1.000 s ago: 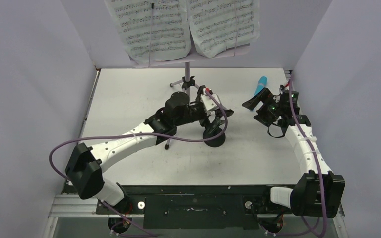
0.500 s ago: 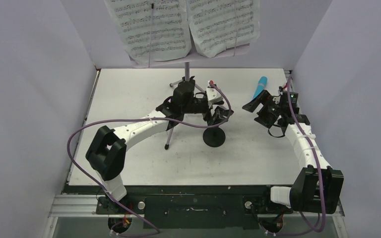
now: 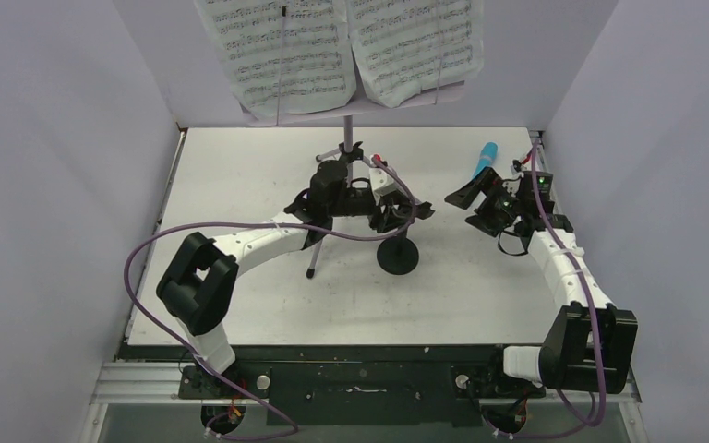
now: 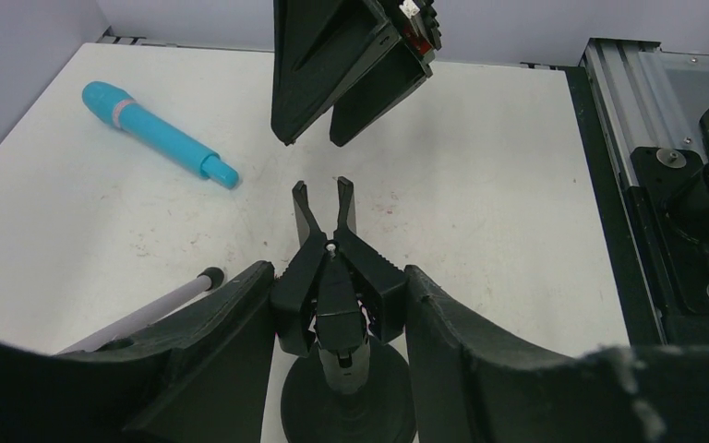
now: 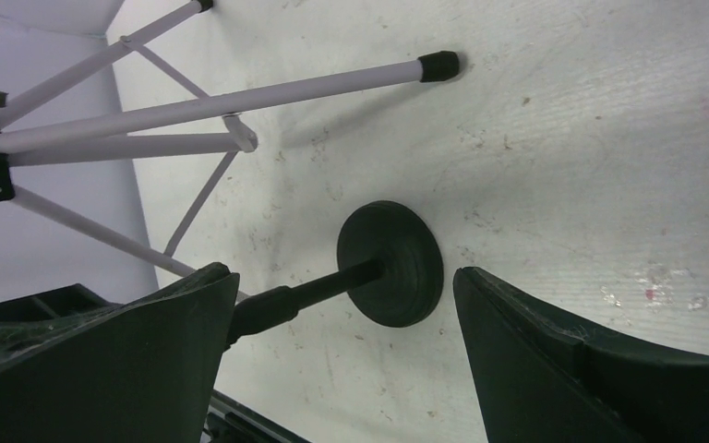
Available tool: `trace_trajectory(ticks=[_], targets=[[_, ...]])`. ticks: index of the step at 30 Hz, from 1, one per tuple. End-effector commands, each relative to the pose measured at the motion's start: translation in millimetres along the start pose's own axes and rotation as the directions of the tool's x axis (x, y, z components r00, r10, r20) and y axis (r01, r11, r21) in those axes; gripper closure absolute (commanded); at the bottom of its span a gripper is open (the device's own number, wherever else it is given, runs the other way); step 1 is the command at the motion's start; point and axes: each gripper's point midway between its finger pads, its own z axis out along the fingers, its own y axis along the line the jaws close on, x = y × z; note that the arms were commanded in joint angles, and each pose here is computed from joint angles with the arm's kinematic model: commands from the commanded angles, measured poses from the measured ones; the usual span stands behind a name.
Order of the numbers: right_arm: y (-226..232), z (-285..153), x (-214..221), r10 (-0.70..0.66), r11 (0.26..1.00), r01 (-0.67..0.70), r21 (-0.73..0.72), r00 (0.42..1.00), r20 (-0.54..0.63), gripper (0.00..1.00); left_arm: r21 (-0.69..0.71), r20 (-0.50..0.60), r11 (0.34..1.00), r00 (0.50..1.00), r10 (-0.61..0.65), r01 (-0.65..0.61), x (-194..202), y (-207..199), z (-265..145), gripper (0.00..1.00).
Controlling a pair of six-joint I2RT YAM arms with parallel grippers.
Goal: Set up the instrument practice props
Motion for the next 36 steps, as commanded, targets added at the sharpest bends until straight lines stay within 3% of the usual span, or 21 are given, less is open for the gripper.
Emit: trace_trajectory(ticks=[1,7,15,23,30,36], targets=[[37,-10,-10,-0.043,0.982,0.052,-0.183,0.998,0.052,0.10,0.028,0.056,0.999,0.998,0.022,-0.023,-13,-7,-5,0.59],[59,-17,-5,-0.042,0.953,0.057,-0.298,0.997,0.057,0.10,0.033,0.076,0.999,0.997,0.014,-0.016,-7,-8,-5,0.74],[75,-17,-5,-0.039,0.928,0.059,-0.367,0.997,0.062,0.10,0.024,0.105,1.000,0.994,-0.003,0.001,10,-8,-10,0.80],[90,-10,14,-0.043,0.913,0.043,-0.406,0.999,0.010,0.10,0.019,0.133,0.999,0.990,-0.037,0.035,20,-6,-11,0.99],[96,5,45,-0.024,0.907,-0.013,-0.421,0.996,-0.081,0.08,0.013,0.162,0.999,0.985,-0.052,0.050,20,-3,-11,1.00],[104,9,54,0.009,0.886,-0.061,-0.460,0.993,-0.115,0.00,0.019,0.170,0.998,0.984,-0.056,0.053,17,-3,-10,1.00]])
